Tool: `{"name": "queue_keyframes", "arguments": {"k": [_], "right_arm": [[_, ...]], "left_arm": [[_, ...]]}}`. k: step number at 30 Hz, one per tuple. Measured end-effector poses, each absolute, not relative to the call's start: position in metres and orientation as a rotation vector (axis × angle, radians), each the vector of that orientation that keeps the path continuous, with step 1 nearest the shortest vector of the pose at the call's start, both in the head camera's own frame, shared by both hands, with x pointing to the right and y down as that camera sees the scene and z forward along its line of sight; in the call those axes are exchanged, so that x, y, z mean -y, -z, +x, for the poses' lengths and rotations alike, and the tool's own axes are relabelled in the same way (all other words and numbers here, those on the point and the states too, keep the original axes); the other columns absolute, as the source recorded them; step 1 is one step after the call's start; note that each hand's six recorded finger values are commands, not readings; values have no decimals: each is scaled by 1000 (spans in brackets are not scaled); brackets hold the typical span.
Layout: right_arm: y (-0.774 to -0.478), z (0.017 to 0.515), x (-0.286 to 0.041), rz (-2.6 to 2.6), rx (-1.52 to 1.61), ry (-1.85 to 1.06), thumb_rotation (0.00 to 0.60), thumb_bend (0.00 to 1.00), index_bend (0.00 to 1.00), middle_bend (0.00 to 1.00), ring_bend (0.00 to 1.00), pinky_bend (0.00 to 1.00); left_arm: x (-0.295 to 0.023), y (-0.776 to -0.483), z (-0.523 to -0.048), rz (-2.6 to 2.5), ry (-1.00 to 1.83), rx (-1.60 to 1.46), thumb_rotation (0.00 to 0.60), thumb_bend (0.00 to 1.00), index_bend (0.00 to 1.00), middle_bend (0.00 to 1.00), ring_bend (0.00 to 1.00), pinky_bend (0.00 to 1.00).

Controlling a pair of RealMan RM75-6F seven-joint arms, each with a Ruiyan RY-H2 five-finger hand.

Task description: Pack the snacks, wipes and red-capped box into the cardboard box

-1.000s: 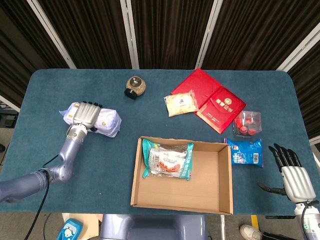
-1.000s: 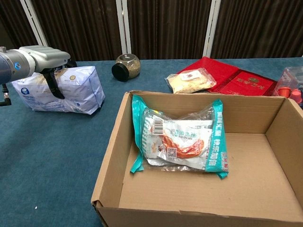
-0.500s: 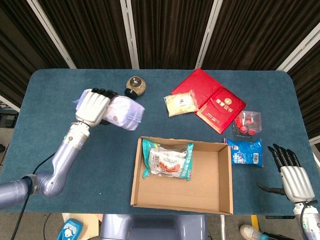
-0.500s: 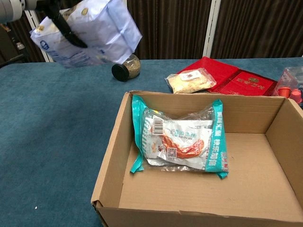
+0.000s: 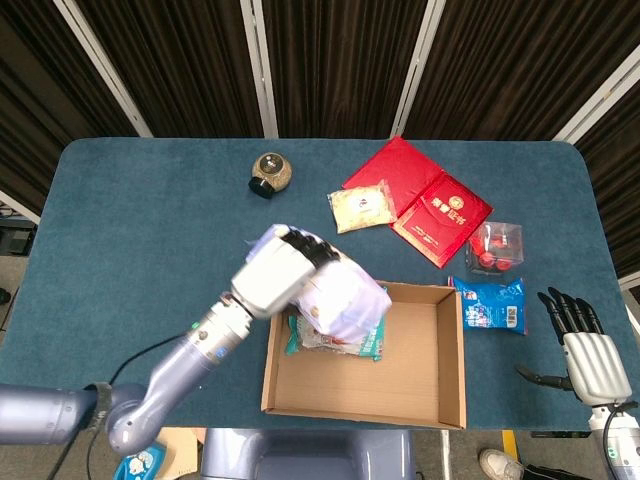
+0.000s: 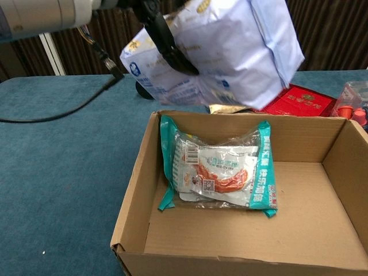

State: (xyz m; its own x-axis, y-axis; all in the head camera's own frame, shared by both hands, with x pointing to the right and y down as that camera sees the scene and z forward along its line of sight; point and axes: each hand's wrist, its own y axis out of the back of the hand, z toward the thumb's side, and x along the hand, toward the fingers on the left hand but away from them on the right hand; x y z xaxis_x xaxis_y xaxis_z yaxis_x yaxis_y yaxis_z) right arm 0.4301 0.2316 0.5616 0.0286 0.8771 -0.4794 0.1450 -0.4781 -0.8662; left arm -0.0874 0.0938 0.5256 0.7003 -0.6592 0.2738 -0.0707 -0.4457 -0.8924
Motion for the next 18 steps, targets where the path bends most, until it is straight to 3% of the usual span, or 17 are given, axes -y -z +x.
{"name": "queue_keyframes", "arguments": {"k": [4,9,18], "right_arm": [[-560,433,-233,-1684,1052,-1507,600,0,0,0,0,0],[-559,435,-234,-1680,1050,-1512,600,0,0,0,0,0],[-560,434,-234,-1680,1045,-1519,600,0,0,0,0,0]], "left_arm": [[-110,-535,-76,-1916,763,-471,600,26,220,15,25,106],[-121,-548,-68,-1949,787,-426,600,0,41,0,0,5],[-112,-536,-83,-2006,786,-540,600,0,48,0,0,6]]}}
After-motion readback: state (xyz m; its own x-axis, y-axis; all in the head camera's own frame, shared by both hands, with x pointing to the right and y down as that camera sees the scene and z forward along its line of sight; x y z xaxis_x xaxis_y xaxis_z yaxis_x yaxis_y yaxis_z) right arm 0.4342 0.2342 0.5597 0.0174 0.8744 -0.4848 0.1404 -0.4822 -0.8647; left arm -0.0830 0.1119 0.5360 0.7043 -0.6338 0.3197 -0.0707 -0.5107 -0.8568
